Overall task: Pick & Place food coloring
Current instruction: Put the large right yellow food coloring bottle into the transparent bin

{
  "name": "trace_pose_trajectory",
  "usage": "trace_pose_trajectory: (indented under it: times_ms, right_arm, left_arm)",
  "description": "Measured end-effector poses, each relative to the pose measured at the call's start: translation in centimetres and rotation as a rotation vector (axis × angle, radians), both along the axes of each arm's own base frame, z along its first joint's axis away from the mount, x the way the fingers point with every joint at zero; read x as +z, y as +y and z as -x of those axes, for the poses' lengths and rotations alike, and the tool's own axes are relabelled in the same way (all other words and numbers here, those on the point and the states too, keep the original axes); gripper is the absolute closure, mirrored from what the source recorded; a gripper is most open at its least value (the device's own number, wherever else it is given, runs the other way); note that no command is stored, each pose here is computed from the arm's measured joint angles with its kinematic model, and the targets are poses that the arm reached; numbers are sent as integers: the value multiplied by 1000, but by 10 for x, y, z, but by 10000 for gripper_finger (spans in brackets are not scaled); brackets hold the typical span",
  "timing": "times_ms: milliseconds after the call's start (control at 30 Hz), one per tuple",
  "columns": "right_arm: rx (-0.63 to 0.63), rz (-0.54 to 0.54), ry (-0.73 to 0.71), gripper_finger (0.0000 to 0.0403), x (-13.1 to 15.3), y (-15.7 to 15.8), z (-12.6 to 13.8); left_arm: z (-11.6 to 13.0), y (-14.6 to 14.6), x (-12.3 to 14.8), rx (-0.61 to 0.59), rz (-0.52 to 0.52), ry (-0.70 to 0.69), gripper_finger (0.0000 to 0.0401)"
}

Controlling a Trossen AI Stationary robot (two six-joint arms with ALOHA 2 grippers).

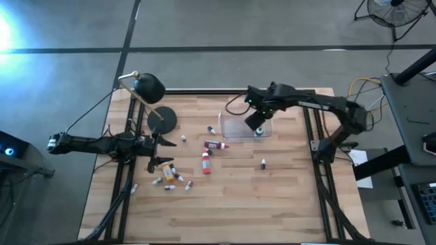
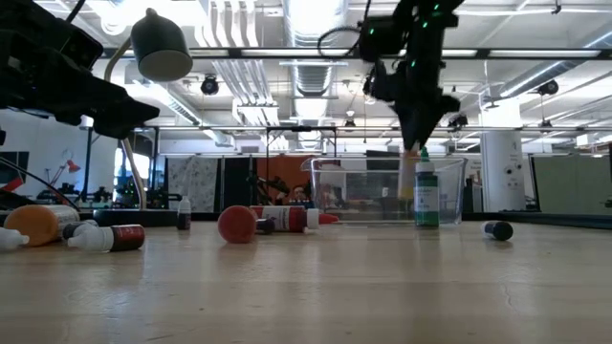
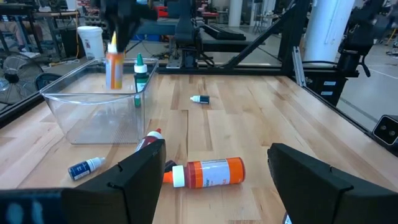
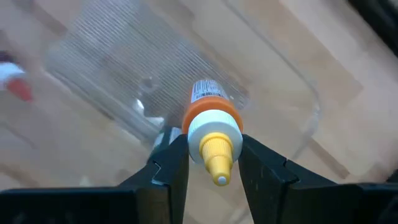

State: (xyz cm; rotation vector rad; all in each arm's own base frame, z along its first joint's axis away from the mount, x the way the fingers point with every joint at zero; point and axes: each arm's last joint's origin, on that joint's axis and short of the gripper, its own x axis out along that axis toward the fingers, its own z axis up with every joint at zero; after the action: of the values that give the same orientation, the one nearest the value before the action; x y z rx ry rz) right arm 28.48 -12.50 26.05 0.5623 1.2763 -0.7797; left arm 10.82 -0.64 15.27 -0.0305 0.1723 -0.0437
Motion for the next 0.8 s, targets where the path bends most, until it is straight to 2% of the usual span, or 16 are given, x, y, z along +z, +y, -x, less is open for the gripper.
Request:
trace_pose_trajectory:
  times_ms: [133, 333, 567, 800]
  right_arm:
    - [16, -24, 84, 289, -23, -7, -8]
    - [42, -39, 113, 289, -33, -8, -13]
    - [71, -73, 95, 260, -33, -9, -12]
    - [58, 28, 65, 207, -11, -7, -2]
  left_arm:
    - [0, 0, 0, -1, 0, 0, 144]
    - [0, 0, 0, 0, 0, 0, 144]
    - [0, 0, 0, 0, 0, 0, 144]
    - [0, 0, 0, 0, 0, 0, 144]
